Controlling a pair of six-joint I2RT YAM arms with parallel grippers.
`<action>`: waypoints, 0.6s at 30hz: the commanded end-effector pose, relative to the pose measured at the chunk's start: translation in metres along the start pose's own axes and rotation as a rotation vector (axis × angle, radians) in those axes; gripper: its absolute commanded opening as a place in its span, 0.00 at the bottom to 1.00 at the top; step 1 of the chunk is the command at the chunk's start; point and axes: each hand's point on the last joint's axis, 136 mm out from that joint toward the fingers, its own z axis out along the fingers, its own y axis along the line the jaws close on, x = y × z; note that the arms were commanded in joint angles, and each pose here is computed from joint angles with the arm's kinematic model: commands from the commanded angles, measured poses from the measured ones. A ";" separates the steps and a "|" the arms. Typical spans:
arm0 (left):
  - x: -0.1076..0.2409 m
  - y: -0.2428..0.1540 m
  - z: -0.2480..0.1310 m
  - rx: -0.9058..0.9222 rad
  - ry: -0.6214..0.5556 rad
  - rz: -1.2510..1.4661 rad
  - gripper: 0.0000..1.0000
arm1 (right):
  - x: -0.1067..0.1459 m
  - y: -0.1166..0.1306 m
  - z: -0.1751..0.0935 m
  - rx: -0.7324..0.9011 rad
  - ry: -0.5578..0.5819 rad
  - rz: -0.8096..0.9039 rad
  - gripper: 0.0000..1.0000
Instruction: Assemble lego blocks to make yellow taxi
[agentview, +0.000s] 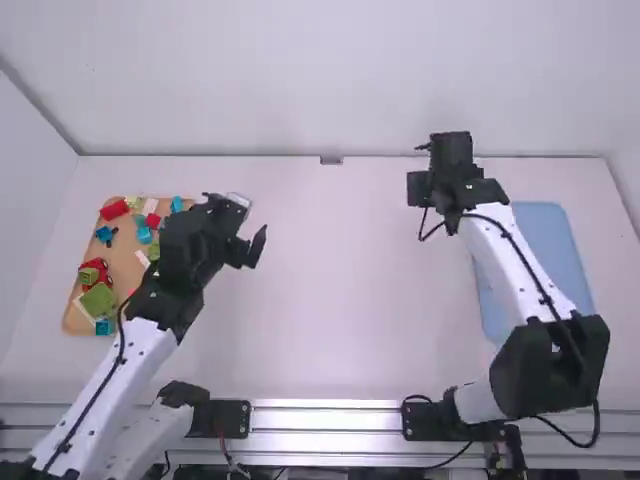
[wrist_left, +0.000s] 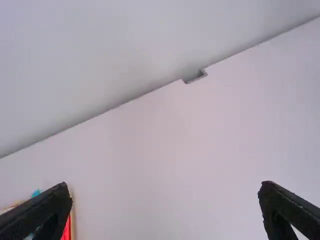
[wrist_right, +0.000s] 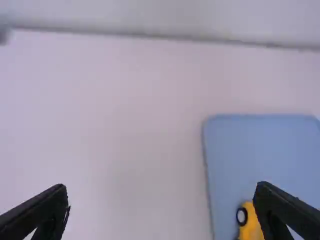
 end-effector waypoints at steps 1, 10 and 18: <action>-0.005 0.001 -0.007 -0.008 -0.023 0.002 0.99 | 0.006 0.008 -0.014 0.007 -0.034 -0.019 0.99; -0.017 -0.001 -0.027 0.002 -0.080 -0.008 0.99 | 0.023 0.035 -0.042 -0.006 -0.198 -0.049 0.98; -0.005 0.039 -0.042 -0.166 -0.146 -0.139 0.89 | 0.024 0.010 -0.047 -0.031 -0.265 0.018 0.89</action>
